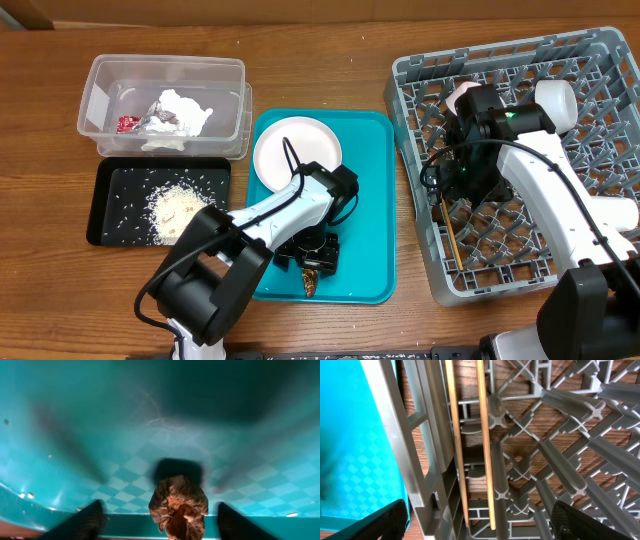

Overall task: Sort waste into correct bins and load items into the dishwasher
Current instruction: 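Reach the left gripper to the food scrap on the teal tray and grasp it, then carry the food scrap left and drop it onto the black tray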

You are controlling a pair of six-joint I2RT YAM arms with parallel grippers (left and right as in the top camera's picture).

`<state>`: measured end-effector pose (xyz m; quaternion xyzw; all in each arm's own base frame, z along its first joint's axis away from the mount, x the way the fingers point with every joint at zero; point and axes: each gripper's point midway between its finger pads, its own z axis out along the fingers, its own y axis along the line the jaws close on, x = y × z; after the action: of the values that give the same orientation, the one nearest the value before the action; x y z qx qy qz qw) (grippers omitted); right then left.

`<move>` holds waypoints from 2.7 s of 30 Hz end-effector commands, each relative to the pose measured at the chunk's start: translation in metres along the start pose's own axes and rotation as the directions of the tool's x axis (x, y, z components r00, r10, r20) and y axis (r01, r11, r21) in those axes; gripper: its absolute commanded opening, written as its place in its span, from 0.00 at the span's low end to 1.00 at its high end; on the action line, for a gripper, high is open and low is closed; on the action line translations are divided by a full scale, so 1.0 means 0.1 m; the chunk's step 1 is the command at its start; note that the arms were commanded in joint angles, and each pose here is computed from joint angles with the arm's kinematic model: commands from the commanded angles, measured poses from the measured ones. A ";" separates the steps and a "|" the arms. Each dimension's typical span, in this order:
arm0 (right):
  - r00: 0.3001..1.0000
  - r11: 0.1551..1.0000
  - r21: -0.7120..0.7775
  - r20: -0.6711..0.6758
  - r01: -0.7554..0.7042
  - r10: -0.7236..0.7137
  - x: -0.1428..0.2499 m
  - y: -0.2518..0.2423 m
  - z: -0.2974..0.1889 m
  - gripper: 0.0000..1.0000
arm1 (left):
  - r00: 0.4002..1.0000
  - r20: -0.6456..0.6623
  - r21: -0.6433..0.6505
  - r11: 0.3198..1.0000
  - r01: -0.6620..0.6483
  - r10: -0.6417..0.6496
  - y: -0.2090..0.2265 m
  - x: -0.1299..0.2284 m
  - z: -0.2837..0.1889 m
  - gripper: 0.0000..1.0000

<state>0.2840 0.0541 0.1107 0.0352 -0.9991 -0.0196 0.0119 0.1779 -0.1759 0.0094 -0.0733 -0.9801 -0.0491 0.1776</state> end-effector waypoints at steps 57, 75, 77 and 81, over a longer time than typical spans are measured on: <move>1.000 1.000 -0.002 0.003 -0.004 0.004 0.00 0.00 0.00 0.97 | 0.494 0.385 0.132 0.576 0.807 -0.780 3.34 -0.78 -0.46 0.06; 1.000 0.999 -0.044 0.003 -0.004 0.005 -0.01 0.07 0.00 1.00 | 0.486 0.394 0.140 0.573 0.807 -0.780 3.45 -0.79 -0.93 0.44; 1.000 0.999 -0.044 0.003 -0.004 0.005 -0.01 0.07 0.00 1.00 | 0.480 0.403 0.151 0.573 0.805 -0.779 3.48 -0.77 -1.13 0.45; 1.000 0.999 -0.046 0.028 -0.008 0.009 -0.07 0.08 -0.07 1.00 | 0.509 0.409 0.193 0.617 0.763 -0.757 3.39 -0.75 -1.50 0.46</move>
<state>0.2840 0.0596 0.1110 0.0334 -0.9987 -0.0353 0.0120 0.3392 0.1377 0.1193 0.3695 -0.9170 -0.1313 -0.0730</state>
